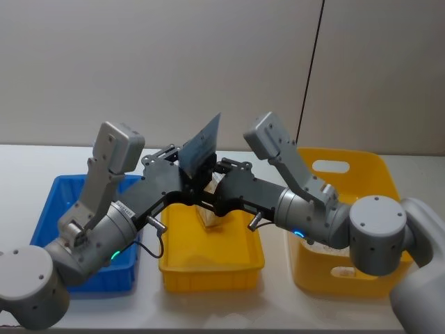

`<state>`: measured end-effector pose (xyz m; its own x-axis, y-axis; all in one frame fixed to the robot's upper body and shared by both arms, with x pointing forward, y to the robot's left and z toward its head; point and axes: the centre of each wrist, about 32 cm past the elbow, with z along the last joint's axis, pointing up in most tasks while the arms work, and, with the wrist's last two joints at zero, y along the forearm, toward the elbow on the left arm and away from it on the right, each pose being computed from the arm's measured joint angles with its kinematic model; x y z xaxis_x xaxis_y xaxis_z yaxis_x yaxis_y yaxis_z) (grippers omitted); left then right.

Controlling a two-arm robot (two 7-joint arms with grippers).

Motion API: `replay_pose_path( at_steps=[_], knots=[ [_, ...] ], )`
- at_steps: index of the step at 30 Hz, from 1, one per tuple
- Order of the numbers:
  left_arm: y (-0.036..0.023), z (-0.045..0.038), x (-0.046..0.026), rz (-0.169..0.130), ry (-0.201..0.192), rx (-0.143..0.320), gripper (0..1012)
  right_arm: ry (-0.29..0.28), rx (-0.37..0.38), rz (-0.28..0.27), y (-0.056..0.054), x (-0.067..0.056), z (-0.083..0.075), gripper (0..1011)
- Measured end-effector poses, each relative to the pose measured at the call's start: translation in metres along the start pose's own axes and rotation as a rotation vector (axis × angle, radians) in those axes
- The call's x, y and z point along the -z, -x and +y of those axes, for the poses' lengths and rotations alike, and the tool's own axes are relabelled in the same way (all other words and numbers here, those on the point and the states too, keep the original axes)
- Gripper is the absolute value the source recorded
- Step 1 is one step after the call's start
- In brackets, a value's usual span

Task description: Bimanual collaborative sorting of washing and personal care products

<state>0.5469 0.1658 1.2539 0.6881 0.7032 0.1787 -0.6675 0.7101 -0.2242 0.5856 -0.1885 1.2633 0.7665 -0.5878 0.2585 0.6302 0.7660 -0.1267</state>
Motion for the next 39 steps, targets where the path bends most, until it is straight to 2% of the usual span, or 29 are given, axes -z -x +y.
replay_pose_path(
  at_steps=[1, 2, 4, 5, 6, 10, 11, 15, 19, 32, 39],
  knots=[
    [0.0, 0.0, 0.0, 0.0, 0.0, 0.0, 476, -0.001, 0.0, 0.001, 0.0, 0.0, 0.0, 574],
    [0.0, 0.0, 0.0, 0.0, 0.0, 0.0, 476, -0.004, 0.0, 0.005, 0.0, -0.0001, 0.0001, 574],
    [0.0, 0.0, 0.0, 0.0, 0.0, 0.0, 534, -0.006, 0.0, 0.007, 0.0, -0.0001, 0.0, 557],
    [0.0, 0.0, 0.0, 0.0, 0.0, 0.0, 594, -0.008, 0.001, 0.009, -0.0001, -0.0004, -0.0001, 550],
    [0.0, 0.0, 0.0, 0.0, -0.001, 0.0, 594, -0.009, 0.002, 0.012, -0.0003, -0.0005, -0.0002, 546],
    [-0.0001, 0.0001, 0.0, 0.0, 0.0, 0.0, 753, -0.015, 0.012, 0.032, -0.001, -0.0007, -0.0018, 458],
    [-0.0001, 0.0001, 0.0, 0.0, 0.0, 0.0, 753, -0.016, 0.017, 0.039, -0.0012, -0.0007, -0.0023, 434],
    [-0.0002, 0.0001, 0.0, 0.0, 0.0, 0.0, 897, -0.02, 0.029, 0.057, -0.0019, -0.0007, -0.0037, 374],
    [-0.0002, 0.0001, 0.0, 0.0, -0.001, 0.0, 987, -0.023, 0.054, 0.087, -0.0028, -0.0007, -0.0054, 311],
    [-0.0002, 0.0001, 0.0, 0.0, 0.0, 0.0, 1001, -0.011, 0.175, 0.175, -0.006, 0.0, -0.0079, 184],
    [-0.0002, 0.0001, 0.0, 0.0, 0.0, 0.0, 1001, 0.006, 0.272, 0.226, -0.009, 0.0026, -0.0089, 146]
  ],
)
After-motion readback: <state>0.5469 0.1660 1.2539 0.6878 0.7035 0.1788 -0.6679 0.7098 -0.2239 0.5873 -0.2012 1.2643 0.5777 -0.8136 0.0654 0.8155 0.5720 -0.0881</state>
